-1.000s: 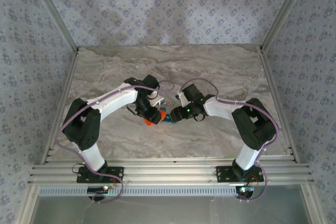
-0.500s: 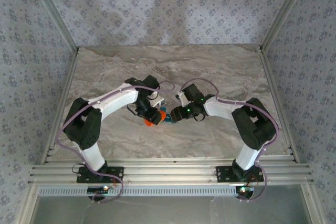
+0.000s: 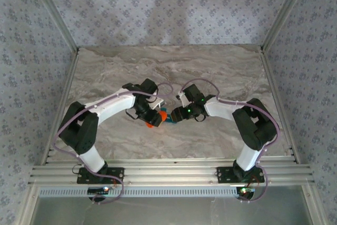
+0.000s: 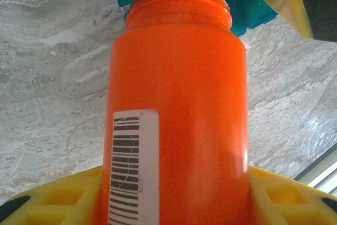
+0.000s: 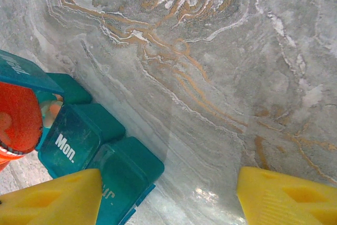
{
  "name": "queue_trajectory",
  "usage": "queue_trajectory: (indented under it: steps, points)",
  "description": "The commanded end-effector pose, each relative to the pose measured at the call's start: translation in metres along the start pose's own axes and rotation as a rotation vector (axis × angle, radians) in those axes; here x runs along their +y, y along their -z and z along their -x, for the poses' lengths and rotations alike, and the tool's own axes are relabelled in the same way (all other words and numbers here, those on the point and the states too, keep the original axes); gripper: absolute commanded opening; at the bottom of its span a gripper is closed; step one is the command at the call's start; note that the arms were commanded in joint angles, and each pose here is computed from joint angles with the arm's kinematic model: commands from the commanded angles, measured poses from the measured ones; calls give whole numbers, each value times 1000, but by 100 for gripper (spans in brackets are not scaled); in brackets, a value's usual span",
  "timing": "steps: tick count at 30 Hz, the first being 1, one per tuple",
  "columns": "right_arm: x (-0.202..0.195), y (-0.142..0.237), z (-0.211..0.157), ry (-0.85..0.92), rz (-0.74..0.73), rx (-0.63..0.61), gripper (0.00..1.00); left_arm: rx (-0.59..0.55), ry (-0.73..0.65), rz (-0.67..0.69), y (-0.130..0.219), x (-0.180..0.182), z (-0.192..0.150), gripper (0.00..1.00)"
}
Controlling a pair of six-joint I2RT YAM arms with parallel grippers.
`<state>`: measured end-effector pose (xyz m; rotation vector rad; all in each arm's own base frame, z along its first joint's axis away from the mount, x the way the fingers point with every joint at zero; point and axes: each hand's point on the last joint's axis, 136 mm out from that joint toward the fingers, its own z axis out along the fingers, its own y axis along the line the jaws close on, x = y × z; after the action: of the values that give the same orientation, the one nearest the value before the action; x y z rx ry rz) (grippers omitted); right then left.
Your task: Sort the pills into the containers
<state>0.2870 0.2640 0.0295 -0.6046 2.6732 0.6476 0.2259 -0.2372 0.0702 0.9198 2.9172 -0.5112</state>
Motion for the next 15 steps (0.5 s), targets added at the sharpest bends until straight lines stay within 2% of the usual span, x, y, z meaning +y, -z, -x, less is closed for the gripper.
queue_trajectory:
  steps: [1,15]
  points:
    - [-17,-20,-25,-39,-46,82,71,-27,19,1,-1,1,-4,0]
    - [-15,-19,-25,-40,-39,82,71,-189,10,-7,-10,-4,2,0]
